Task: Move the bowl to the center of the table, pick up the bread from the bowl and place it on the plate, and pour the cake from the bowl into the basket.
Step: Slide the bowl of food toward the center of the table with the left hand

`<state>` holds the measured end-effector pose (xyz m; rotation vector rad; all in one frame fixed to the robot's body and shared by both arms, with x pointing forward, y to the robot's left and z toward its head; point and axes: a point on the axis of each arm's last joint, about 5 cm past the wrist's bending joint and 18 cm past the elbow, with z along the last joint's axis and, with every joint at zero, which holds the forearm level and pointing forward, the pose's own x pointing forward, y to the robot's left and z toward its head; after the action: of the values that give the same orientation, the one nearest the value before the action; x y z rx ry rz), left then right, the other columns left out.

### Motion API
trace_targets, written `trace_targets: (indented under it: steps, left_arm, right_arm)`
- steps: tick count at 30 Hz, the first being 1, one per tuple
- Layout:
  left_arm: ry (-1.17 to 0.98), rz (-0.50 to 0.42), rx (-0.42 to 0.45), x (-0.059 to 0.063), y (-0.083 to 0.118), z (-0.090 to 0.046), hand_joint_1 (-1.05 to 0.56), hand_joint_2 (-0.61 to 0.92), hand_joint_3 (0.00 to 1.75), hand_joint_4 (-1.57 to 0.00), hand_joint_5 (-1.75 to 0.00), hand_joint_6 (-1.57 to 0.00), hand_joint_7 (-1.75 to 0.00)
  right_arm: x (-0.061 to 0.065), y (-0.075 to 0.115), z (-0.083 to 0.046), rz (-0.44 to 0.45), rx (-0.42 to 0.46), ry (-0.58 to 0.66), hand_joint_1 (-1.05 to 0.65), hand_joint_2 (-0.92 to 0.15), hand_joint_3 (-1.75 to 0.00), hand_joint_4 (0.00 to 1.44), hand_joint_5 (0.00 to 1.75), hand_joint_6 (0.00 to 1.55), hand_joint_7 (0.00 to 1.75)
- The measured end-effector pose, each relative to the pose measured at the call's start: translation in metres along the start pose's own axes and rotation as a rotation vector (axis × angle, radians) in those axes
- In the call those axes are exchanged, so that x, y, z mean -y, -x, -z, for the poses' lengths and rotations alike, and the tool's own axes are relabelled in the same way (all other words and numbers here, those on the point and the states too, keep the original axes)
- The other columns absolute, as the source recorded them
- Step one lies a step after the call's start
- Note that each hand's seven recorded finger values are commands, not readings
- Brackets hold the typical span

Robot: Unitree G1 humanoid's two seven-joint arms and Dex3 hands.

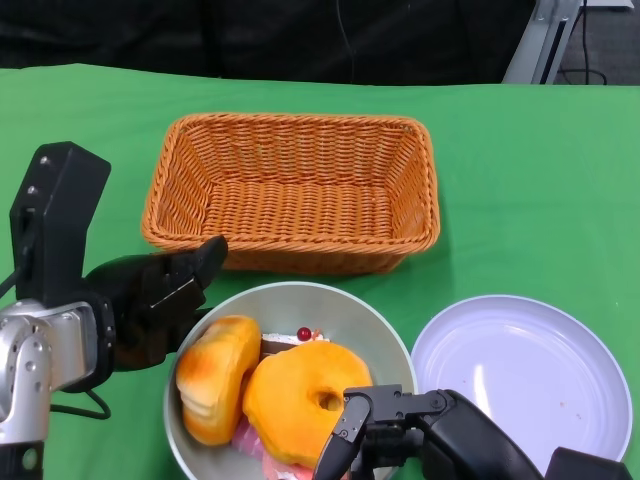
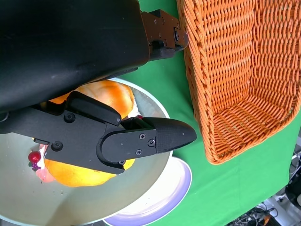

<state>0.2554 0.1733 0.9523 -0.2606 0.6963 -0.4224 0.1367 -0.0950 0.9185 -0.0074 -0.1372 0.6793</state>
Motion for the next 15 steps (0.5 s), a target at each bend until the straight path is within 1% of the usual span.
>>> trace_targets:
  steps: [7,13,15]
  left_arm:
    - [0.005,-0.017,0.03,-0.004,0.002,-0.001,-0.68,0.92,0.53,0.0,0.0,0.0,0.0]
    - [-0.068,-0.116,0.109,-0.011,0.007,-0.008,-0.67,0.92,0.54,0.0,0.0,0.0,0.0]
    - [-0.086,-0.13,0.129,-0.013,0.008,-0.01,-0.68,0.92,0.55,0.0,0.0,0.0,0.0]
  right_arm:
    - [0.0,0.0,0.0,0.0,0.0,0.0,-0.11,-0.49,-1.08,0.8,1.57,0.79,1.13]
    - [0.0,0.0,0.0,0.0,-0.001,0.003,-0.11,-0.49,-1.1,0.8,1.57,0.79,1.14]
    - [0.0,0.0,0.0,0.001,-0.001,0.002,-0.11,-0.49,-1.1,0.79,1.57,0.79,1.14]
